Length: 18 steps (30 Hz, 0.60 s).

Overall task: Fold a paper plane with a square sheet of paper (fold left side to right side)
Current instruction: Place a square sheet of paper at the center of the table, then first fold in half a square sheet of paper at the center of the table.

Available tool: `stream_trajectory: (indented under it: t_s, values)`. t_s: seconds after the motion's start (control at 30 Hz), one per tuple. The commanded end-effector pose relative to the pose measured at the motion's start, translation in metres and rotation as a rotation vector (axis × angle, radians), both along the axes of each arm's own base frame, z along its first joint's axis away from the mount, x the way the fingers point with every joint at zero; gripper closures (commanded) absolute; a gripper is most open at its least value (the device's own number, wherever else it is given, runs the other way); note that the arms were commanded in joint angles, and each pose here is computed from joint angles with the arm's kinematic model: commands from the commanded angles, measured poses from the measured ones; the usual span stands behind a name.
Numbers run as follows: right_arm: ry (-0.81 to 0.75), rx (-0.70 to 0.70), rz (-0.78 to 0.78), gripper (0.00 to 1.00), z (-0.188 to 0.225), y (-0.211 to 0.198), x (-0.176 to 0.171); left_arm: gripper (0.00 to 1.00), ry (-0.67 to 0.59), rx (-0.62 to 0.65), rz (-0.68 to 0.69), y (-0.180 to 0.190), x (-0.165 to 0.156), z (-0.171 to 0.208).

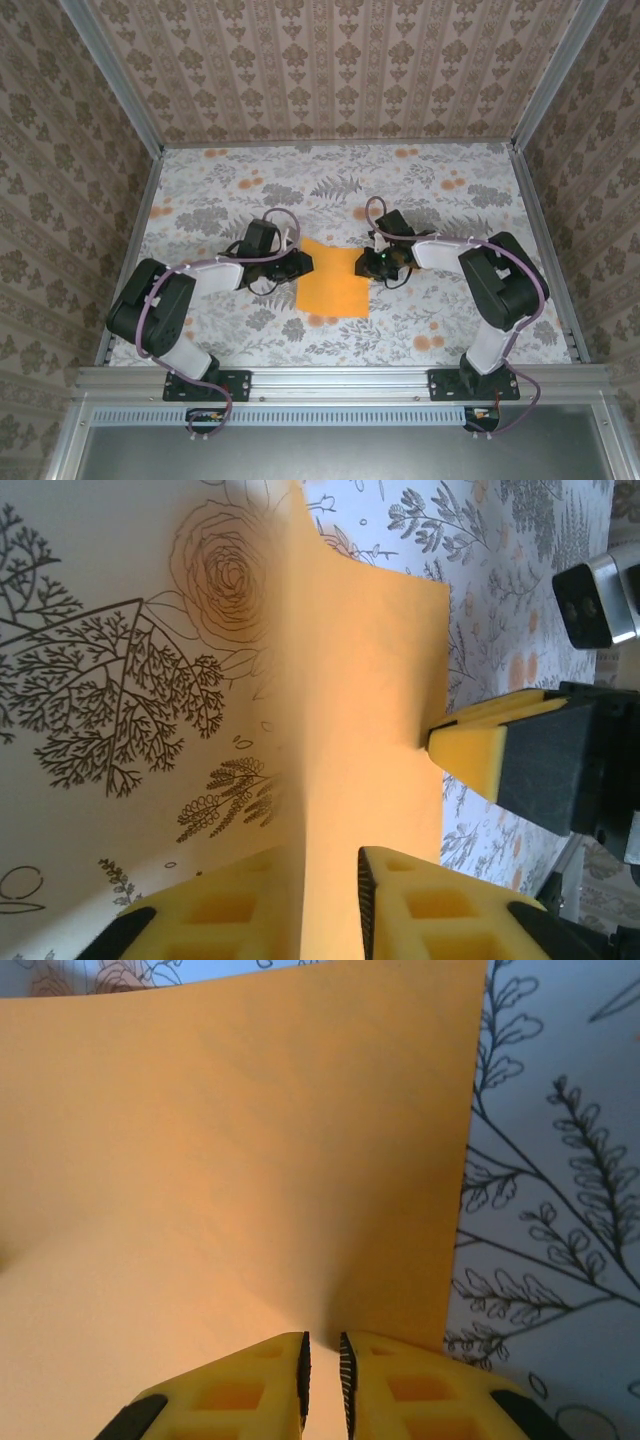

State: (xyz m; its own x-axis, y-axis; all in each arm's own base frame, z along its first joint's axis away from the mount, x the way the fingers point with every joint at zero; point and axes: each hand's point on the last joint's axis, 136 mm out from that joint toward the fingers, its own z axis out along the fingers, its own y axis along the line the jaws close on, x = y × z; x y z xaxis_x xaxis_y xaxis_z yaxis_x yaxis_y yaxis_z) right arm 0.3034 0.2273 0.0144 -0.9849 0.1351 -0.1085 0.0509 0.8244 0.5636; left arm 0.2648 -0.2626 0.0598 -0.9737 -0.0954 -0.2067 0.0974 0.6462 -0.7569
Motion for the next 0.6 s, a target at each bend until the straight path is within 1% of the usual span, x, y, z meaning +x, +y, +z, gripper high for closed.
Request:
stream_trajectory:
  t_s: [0.0, 0.1, 0.2, 0.33, 0.47, 0.57]
  values:
    - [0.077, -0.096, -0.019, 0.8, -0.025, -0.013, -0.013, 0.65, -0.033, -0.064, -0.043, -0.014, 0.002, 0.03]
    - [0.08, -0.104, -0.016, 0.8, -0.028, -0.014, -0.015, 0.53, -0.043, -0.122, -0.084, -0.028, 0.0, 0.048]
    - [0.071, -0.094, -0.016, 0.8, -0.027, -0.013, -0.015, 0.46, -0.048, -0.17, -0.109, -0.043, 0.002, 0.059]
    - [0.036, -0.061, -0.014, 0.8, -0.019, -0.009, -0.011, 0.41, -0.042, -0.187, -0.14, -0.061, 0.003, 0.058]
    - [-0.013, -0.018, -0.011, 0.79, -0.005, -0.004, -0.005, 0.4, -0.016, -0.194, -0.166, -0.076, 0.002, 0.048]
    - [-0.068, 0.006, -0.026, 0.78, 0.014, -0.007, 0.002, 0.41, -0.005, -0.195, -0.167, -0.081, 0.003, 0.04]
